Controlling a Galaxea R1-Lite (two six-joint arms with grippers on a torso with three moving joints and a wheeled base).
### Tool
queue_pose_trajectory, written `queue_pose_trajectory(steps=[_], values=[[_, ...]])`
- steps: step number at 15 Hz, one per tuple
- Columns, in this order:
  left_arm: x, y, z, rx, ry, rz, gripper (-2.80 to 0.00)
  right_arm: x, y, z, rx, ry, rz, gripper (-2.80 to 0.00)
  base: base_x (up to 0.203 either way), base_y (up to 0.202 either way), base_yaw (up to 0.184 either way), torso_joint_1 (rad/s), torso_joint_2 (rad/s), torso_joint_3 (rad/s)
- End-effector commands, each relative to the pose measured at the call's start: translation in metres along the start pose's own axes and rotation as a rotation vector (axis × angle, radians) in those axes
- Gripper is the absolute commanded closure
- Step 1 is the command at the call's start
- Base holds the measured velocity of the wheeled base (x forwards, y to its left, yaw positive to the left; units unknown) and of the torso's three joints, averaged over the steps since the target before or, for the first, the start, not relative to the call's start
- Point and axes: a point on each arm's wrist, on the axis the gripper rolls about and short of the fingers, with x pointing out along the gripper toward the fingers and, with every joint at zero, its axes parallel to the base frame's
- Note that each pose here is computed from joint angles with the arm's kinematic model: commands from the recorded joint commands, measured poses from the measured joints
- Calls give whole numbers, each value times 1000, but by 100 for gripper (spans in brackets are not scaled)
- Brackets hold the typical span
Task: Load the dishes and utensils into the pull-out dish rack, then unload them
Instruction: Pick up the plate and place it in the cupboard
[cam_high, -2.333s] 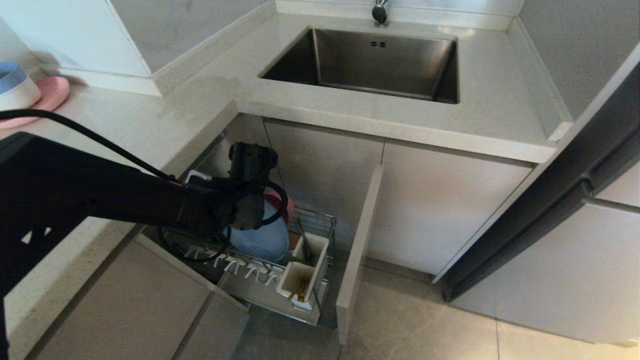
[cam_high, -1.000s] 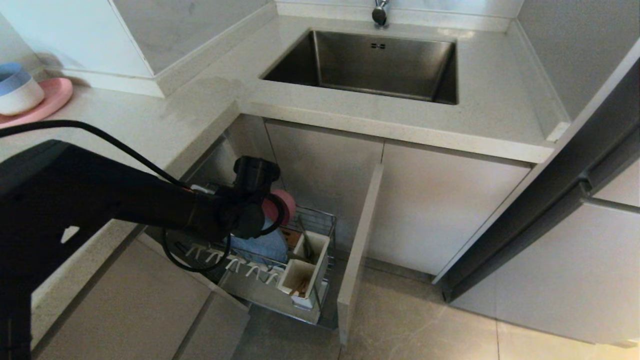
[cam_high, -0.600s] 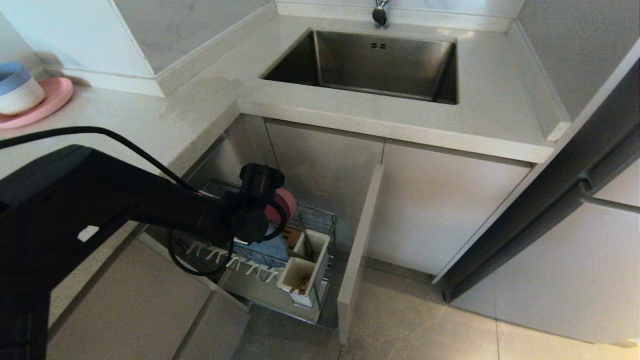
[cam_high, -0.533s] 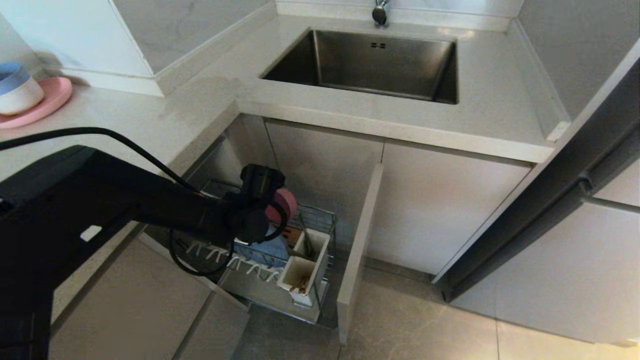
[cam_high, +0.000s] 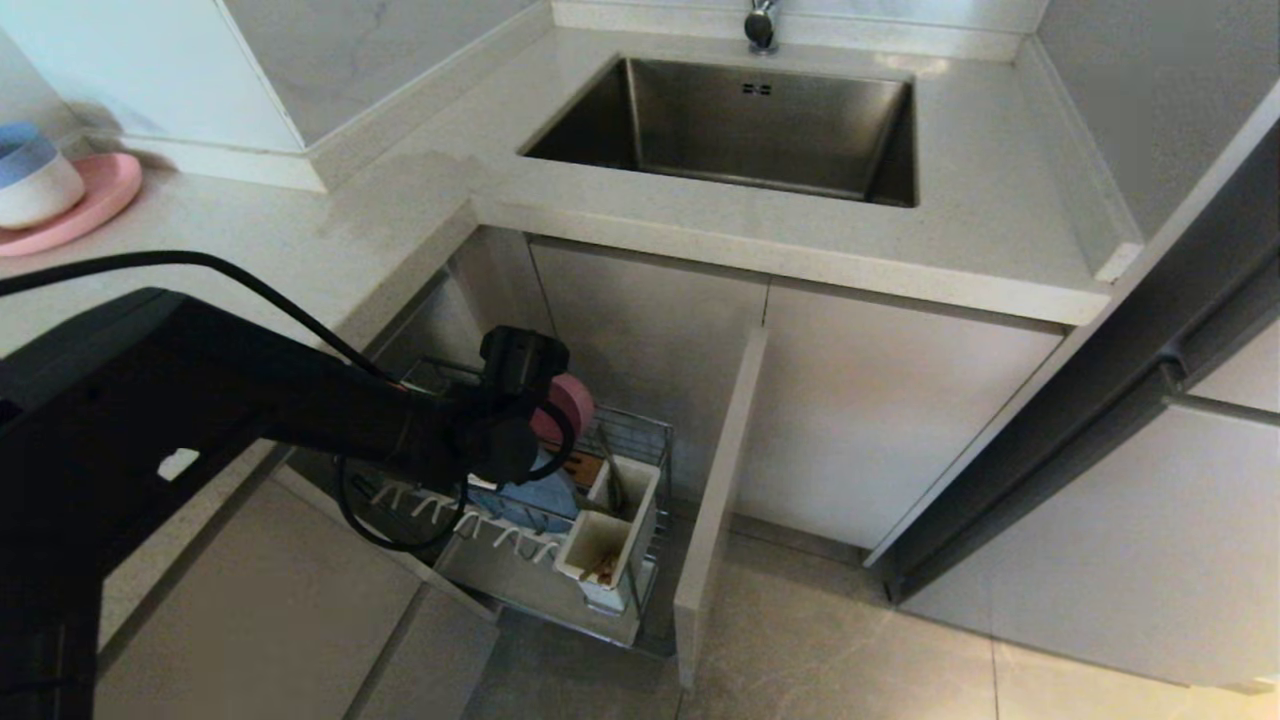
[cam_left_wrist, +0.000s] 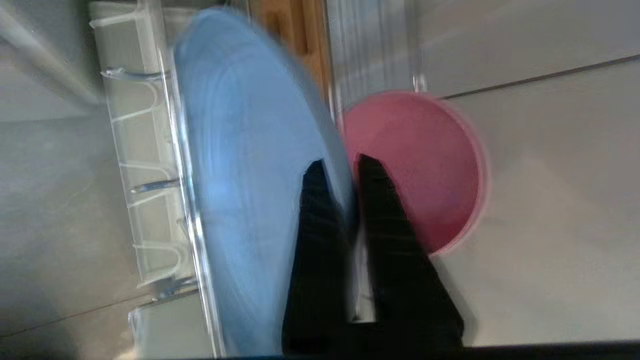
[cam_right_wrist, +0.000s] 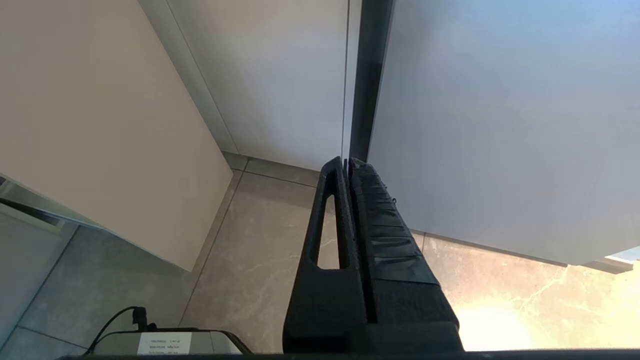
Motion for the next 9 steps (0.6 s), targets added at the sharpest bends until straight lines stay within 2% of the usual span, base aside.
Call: queue_pose_trajectory(steps=[1, 9], values=[[-3, -3, 4, -20, -10, -13, -280, 0, 0, 0, 0, 0, 0, 0, 0, 0, 0, 0, 0, 0], [-21, -11, 18, -23, -9, -26, -280, 0, 0, 0, 0, 0, 0, 0, 0, 0, 0, 0, 0, 0]])
